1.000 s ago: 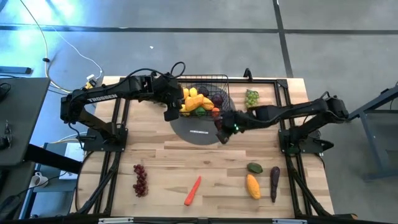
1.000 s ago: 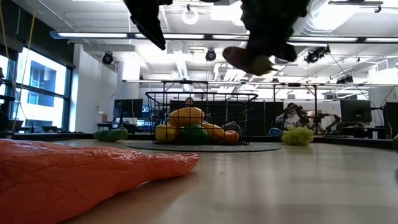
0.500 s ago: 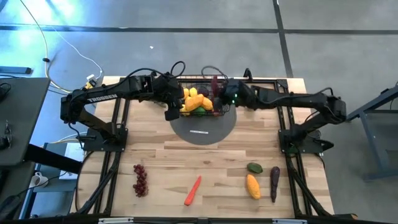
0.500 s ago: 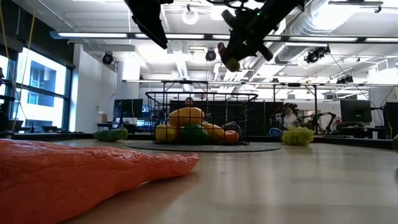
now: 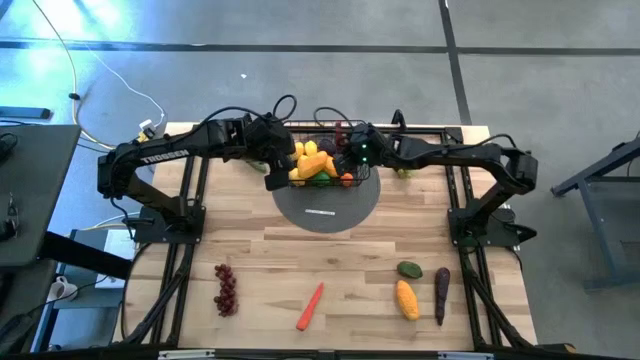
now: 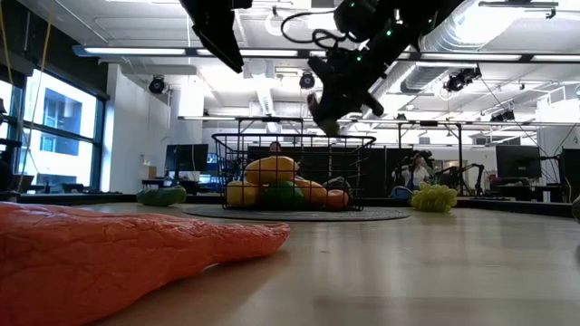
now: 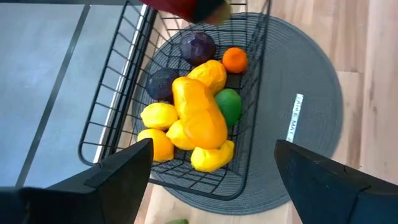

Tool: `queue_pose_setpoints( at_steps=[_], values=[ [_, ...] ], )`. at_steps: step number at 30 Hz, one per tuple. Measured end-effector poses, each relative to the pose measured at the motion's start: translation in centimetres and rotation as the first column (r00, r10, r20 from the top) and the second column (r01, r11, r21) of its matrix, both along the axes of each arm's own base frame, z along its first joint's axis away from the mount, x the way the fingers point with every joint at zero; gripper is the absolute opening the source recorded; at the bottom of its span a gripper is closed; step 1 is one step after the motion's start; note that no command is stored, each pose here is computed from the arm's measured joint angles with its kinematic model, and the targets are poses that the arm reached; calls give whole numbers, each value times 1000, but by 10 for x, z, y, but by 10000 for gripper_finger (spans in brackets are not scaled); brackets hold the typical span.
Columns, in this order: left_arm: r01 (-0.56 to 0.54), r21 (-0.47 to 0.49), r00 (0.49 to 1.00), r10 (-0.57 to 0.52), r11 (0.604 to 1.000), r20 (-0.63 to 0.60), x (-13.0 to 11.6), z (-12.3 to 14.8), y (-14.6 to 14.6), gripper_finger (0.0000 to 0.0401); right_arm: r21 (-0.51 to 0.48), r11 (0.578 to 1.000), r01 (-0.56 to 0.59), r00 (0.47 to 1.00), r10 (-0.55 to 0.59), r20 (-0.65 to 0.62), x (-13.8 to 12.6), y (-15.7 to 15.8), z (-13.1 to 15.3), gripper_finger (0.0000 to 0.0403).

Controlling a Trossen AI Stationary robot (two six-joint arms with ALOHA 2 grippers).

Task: Build produce basket
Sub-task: Put the red chili pepper into the basket

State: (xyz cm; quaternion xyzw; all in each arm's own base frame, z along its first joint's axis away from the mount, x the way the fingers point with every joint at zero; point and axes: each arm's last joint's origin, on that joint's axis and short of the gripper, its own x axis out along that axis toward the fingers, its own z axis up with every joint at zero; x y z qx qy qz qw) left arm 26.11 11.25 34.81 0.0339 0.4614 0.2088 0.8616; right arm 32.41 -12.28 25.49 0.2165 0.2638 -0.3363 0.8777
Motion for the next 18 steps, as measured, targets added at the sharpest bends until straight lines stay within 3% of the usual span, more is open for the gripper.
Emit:
queue_pose_setpoints(
  at_steps=[9, 18],
  values=[
    [-47, 0, 999, 47, 999, -1, -5, 0, 12, 326, 87, 995, 54, 997, -49, -64, 4, -3, -22, 91],
    [-55, 0, 998, 55, 998, -2, -7, 0, 14, 326, 125, 988, 91, 993, -81, -87, 2, -3, -26, 144]
  ],
)
